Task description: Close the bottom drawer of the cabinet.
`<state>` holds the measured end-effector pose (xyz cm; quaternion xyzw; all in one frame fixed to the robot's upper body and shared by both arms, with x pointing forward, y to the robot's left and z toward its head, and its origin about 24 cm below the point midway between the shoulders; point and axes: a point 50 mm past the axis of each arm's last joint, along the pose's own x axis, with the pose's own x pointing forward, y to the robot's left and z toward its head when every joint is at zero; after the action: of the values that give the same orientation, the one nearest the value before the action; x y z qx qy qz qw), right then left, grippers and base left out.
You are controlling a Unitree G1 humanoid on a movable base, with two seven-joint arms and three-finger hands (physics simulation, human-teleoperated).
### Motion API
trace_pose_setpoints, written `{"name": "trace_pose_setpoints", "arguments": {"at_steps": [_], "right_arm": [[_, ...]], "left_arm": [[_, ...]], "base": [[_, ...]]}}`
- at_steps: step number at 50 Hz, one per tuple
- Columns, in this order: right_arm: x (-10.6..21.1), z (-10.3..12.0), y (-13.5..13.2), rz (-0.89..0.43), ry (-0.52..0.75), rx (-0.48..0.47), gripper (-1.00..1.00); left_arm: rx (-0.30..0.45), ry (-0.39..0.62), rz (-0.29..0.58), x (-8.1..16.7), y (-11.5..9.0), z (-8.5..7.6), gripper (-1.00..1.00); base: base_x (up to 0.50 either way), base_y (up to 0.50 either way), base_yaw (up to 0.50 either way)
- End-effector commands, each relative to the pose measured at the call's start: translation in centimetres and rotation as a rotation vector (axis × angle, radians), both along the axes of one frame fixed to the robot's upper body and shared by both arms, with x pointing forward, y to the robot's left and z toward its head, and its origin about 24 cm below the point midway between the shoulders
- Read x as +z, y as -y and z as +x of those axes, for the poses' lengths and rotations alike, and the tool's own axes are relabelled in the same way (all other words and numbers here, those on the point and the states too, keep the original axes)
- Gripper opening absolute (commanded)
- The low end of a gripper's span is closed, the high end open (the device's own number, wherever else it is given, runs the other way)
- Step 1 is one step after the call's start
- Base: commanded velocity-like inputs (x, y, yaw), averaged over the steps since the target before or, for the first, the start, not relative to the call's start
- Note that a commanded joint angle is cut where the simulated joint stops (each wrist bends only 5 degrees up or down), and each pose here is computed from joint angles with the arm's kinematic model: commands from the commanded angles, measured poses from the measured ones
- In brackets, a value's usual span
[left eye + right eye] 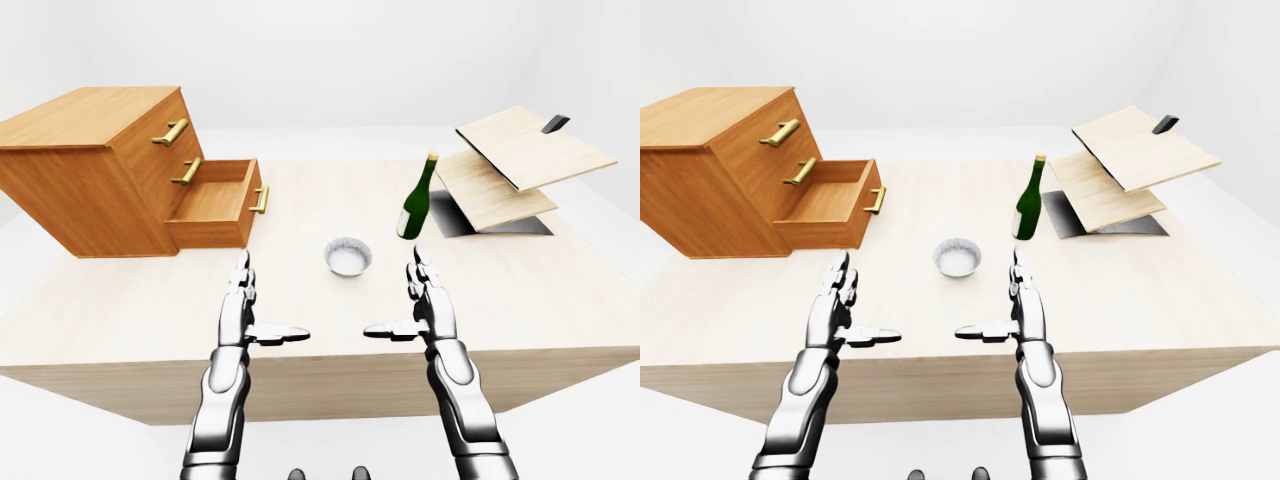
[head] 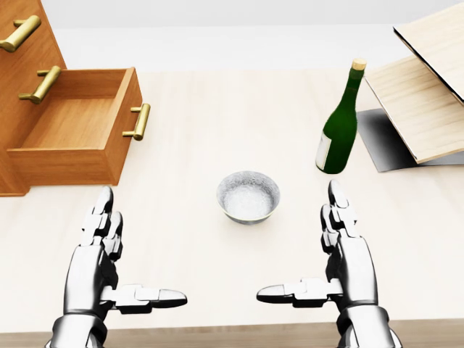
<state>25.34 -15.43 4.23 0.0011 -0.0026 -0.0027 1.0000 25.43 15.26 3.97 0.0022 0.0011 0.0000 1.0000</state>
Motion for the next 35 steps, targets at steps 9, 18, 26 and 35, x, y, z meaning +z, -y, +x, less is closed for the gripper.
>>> {"name": "trace_pose_setpoints", "arguments": {"at_steps": [9,18,26,35], "right_arm": [[0.8,-0.3,1.1,0.005,0.029,-0.025,1.00],[3.9,-0.9,3.7,0.002,0.116,-0.157,1.00],[7.6,-2.8,8.8,0.074,0.284,-0.388,1.00],[8.7,-4.2,11.4,0.117,0.343,-0.501,1.00]], "left_arm": [[-0.008,-0.012,-0.009,-0.4,-0.7,0.0,1.00],[-0.007,-0.010,-0.005,-0.5,-0.8,0.1,1.00],[-0.008,-0.006,-0.002,-0.4,-0.7,0.0,1.00],[-0.007,-0.004,0.000,-0.3,-0.8,0.1,1.00]], "base": [[0.00,0.00,0.00],[0.00,0.00,0.00],[0.00,0.00,0.00],[0.00,0.00,0.00]]}}
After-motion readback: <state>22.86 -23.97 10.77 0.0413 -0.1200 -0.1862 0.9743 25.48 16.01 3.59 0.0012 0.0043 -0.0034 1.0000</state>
